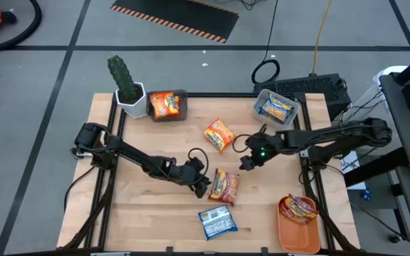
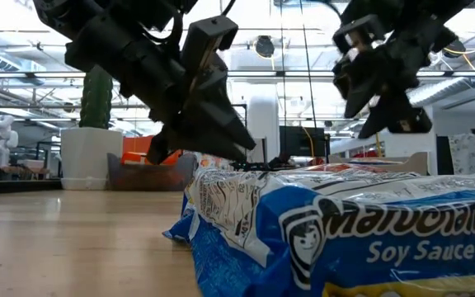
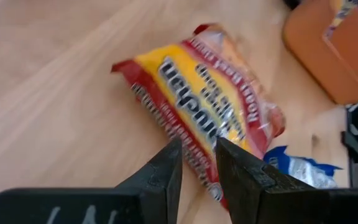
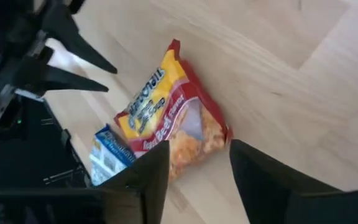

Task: Sort Maruchan noodles
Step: Put the red noodle pack into the orange bin

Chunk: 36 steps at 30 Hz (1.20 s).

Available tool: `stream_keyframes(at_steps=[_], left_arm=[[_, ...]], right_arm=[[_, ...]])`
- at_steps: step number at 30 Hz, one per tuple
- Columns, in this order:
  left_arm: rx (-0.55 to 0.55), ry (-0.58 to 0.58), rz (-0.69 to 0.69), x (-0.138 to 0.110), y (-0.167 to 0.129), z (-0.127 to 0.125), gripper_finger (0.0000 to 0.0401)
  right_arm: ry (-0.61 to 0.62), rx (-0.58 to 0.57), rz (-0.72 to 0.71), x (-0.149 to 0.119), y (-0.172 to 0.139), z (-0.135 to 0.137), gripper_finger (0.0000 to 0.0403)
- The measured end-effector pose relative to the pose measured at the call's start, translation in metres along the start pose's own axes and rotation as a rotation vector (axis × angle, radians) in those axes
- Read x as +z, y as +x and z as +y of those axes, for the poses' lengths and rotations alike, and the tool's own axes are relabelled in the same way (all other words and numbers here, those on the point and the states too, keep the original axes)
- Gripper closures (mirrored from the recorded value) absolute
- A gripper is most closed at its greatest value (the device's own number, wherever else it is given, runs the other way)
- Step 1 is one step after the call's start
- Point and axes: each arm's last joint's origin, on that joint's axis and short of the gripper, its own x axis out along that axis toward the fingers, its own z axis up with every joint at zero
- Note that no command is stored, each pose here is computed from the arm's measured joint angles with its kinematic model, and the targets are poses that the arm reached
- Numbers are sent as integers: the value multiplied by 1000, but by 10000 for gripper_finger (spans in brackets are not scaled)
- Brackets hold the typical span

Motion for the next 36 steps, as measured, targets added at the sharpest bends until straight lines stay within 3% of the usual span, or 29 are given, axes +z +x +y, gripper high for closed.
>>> stream_keyframes(at_steps=[6,11,19,27,36], left_arm=[[11,-72,18,-6,-1,-2,299],[-15,-121,31,-14,-3,-10,299],[-79,-171,139,-36,-9,-26,299],[-26,-128,143,-43,-10,-24,299],[25,-135,102,-25,-5,-9,299]], right_arm=[[25,-26,90,4,31,-6,190],[-51,8,169,5,47,-8,155],[-113,21,160,12,66,-14,115],[-147,137,227,17,93,-17,122],[-145,233,314,16,106,-17,153]])
